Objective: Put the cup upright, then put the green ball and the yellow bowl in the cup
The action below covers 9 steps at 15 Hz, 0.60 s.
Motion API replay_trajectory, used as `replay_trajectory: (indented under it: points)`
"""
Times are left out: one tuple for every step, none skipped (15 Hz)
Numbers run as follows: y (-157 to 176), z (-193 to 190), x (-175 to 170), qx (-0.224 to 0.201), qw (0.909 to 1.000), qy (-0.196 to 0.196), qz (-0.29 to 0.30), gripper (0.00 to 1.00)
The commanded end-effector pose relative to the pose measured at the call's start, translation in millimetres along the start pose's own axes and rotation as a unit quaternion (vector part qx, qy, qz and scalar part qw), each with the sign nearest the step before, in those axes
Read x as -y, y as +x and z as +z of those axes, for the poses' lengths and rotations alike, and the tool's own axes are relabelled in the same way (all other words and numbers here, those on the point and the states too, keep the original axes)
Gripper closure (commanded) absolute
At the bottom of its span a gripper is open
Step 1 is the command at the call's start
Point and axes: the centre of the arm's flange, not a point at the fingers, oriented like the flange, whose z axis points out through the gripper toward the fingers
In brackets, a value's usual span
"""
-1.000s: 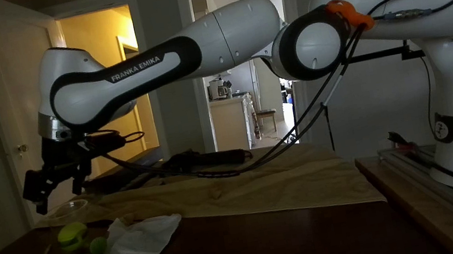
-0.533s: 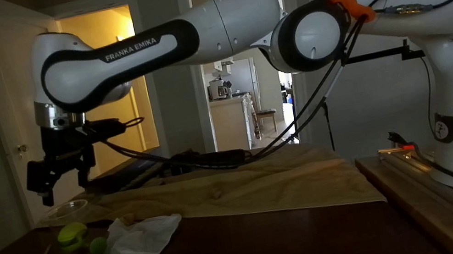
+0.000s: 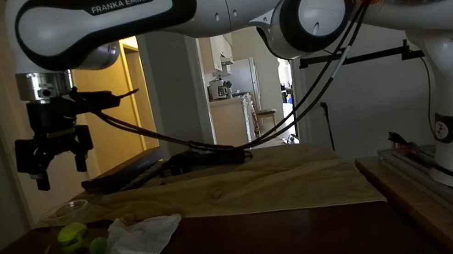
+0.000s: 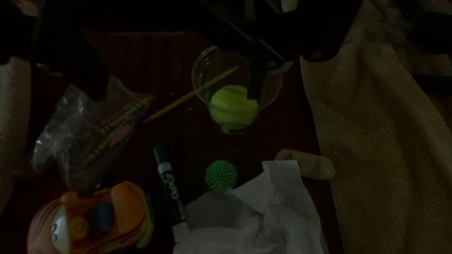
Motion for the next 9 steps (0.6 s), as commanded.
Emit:
replay_trajectory:
  points:
    - [-0.9,-0.6,21.6,0.042,0.9983,0.030,-0.027,0.00]
    - [-2.7,2.3,27.1,0.053,0.9971,0.038,-0.039,0.00]
    - [-5.4,6.8,34.0,0.065,0.9954,0.046,-0.054,0.00]
    - [-8.1,9.3,38.9,0.077,0.9934,0.054,-0.066,0.00]
    - [-11.3,14.1,44.0,0.089,0.9908,0.063,-0.080,0.00]
    - [-14.1,17.7,48.0,0.100,0.9884,0.069,-0.091,0.00]
    - [-16.8,21.5,51.2,0.111,0.9858,0.075,-0.101,0.00]
    - [-20.1,26.6,55.5,0.124,0.9823,0.083,-0.114,0.00]
    - [-23.3,32.8,60.3,0.142,0.9776,0.090,-0.127,0.00]
